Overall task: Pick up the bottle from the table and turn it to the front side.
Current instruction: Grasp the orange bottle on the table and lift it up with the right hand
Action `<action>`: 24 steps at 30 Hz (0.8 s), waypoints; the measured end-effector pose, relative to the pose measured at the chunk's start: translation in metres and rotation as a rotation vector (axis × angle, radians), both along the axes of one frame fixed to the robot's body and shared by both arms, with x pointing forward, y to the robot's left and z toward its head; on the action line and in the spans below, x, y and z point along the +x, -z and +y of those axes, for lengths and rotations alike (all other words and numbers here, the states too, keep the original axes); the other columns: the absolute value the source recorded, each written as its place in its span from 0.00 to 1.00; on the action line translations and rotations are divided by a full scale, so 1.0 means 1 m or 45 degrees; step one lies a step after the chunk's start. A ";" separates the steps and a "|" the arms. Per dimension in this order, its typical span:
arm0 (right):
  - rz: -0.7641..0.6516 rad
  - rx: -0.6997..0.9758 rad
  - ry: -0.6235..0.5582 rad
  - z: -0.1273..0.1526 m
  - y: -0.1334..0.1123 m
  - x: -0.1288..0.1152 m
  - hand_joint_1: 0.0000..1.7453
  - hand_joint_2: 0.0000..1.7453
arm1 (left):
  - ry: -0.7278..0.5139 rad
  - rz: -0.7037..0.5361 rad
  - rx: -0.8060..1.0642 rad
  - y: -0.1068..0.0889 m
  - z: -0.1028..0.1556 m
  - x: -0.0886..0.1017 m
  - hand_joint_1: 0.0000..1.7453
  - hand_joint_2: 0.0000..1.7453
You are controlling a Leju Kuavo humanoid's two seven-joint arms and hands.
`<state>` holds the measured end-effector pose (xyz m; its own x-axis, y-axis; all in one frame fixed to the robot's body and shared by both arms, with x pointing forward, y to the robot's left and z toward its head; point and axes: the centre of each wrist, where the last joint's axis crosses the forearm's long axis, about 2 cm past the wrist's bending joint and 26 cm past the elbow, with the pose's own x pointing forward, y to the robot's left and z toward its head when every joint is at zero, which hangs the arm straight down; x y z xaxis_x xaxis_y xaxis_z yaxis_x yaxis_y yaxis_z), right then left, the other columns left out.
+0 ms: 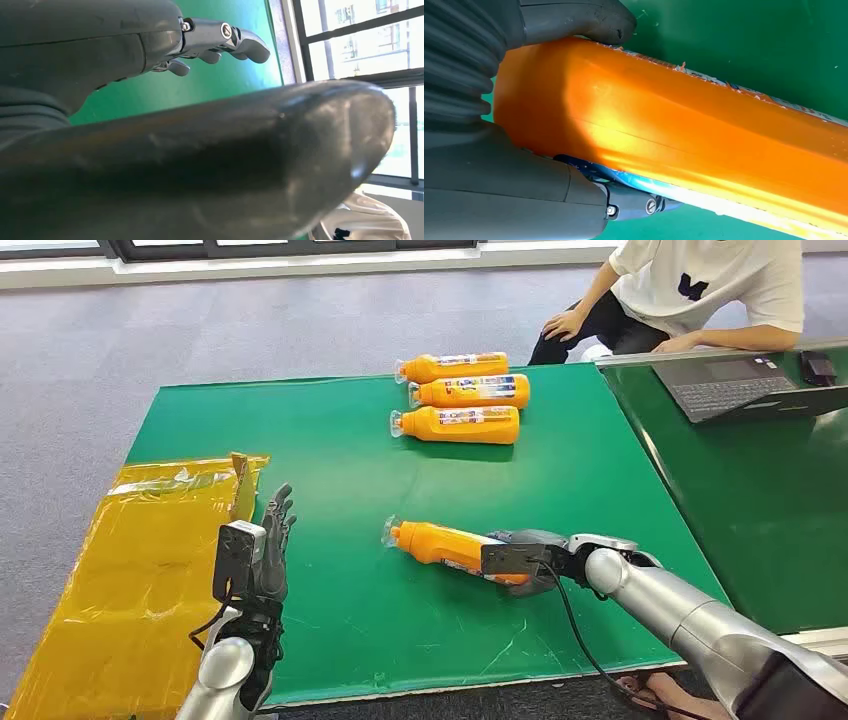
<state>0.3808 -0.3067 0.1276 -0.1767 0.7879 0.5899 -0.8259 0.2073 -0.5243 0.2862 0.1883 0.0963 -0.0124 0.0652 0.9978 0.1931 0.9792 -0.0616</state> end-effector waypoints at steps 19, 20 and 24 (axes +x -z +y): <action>-0.123 0.029 0.078 0.013 0.020 -0.013 1.00 1.00 | 0.001 0.025 0.008 0.003 -0.002 -0.010 0.00 0.00; -0.128 0.038 0.087 0.012 0.021 -0.014 1.00 1.00 | 0.001 0.026 0.007 0.003 -0.002 -0.012 0.00 0.00; -0.133 0.061 0.107 0.011 0.023 -0.016 1.00 1.00 | 0.000 0.025 0.002 0.004 -0.002 -0.016 0.00 0.00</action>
